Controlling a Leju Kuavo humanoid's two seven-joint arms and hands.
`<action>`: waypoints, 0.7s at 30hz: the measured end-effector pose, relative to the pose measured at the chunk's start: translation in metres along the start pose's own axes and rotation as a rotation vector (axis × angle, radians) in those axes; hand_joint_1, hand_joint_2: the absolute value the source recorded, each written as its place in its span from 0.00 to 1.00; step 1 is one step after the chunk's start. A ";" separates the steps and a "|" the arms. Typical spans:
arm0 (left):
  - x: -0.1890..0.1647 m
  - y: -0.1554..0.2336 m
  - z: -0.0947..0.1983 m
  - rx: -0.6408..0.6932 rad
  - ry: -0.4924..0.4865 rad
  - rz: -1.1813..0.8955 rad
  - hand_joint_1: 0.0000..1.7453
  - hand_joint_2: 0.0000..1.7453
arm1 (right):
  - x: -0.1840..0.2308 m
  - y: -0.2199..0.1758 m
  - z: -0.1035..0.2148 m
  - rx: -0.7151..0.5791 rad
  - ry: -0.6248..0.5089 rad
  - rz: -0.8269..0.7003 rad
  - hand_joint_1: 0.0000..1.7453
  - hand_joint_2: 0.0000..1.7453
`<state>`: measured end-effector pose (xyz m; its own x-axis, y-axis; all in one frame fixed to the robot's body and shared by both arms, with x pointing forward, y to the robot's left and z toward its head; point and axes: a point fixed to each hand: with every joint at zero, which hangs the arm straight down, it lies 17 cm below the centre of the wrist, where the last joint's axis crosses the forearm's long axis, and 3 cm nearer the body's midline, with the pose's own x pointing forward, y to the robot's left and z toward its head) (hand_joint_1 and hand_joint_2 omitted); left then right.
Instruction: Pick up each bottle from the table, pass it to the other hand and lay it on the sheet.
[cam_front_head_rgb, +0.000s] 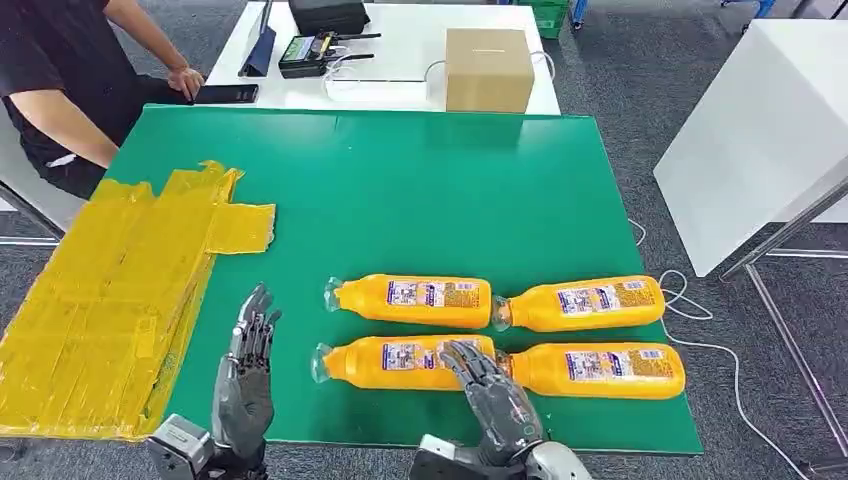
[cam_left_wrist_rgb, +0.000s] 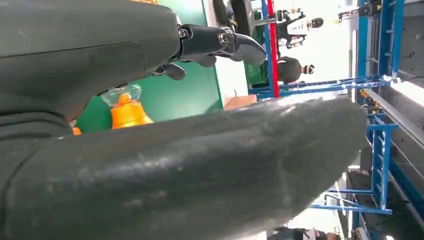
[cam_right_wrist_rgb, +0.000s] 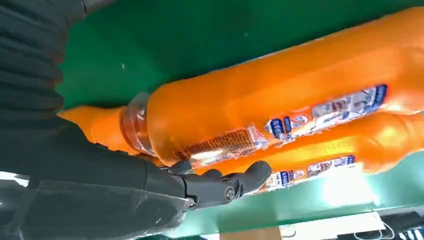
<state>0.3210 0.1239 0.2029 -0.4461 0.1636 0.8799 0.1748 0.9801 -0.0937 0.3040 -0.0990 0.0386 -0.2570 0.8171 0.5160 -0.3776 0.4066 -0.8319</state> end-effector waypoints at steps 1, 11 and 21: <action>-0.001 0.000 0.000 -0.002 0.002 0.001 0.00 0.00 | -0.004 -0.002 -0.002 0.002 0.003 0.015 0.00 1.00; -0.006 -0.003 0.001 -0.011 0.013 0.008 0.00 0.00 | -0.012 -0.024 -0.021 -0.011 -0.016 0.097 0.00 1.00; -0.008 -0.005 0.000 -0.020 0.011 0.011 0.00 0.00 | -0.014 -0.025 -0.027 0.003 -0.025 0.108 0.00 1.00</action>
<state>0.3242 0.1180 0.1962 -0.4345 0.1730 0.8839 0.1972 0.9758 -0.0940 0.3409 -0.1090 0.0466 -0.3184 0.8457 0.4283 -0.3490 0.3155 -0.8824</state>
